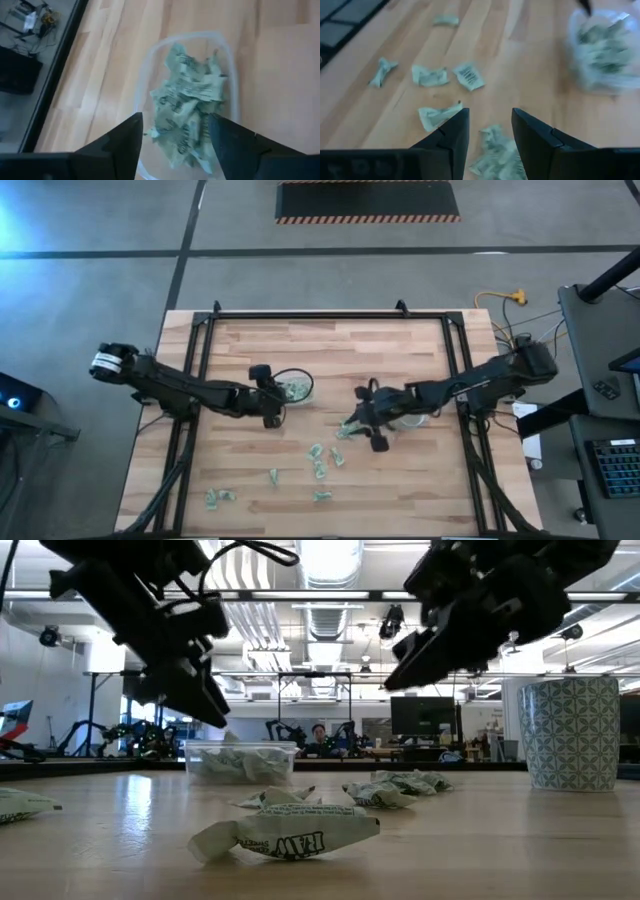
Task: Pick and place Stevia / Truvia into bins
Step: Put the stevia packet into the transparent bin
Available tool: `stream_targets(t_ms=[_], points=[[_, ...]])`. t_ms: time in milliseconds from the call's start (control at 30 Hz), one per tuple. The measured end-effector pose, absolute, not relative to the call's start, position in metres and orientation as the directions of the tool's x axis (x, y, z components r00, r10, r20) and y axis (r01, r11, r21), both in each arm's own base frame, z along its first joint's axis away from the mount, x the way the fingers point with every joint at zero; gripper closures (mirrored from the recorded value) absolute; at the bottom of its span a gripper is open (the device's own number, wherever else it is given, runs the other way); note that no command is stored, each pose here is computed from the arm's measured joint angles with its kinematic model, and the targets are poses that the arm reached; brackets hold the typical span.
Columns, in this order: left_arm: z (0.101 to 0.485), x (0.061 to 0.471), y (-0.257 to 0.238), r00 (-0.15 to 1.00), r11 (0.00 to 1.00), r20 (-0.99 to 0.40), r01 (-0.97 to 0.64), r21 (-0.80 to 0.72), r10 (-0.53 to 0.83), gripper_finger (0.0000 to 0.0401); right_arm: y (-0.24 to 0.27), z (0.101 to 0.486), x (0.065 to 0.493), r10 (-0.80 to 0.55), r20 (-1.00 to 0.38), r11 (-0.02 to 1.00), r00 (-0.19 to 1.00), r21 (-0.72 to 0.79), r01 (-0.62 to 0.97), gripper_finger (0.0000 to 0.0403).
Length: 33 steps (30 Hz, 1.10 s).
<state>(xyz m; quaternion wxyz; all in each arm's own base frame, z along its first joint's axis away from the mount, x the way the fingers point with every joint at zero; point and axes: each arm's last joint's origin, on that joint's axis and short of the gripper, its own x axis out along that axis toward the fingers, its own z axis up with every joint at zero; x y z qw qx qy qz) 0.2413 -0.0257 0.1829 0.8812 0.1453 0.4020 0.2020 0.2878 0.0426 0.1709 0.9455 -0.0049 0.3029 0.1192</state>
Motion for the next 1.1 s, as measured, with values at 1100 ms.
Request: stream_targets(t_ms=[1100], points=[[0.215,0.200,-0.092,0.781,0.953,-0.549,-0.206,0.221,0.296,0.0189,0.045,0.145,0.324,0.084,-0.776,0.989,0.626,-0.011,-0.147,0.0303]])
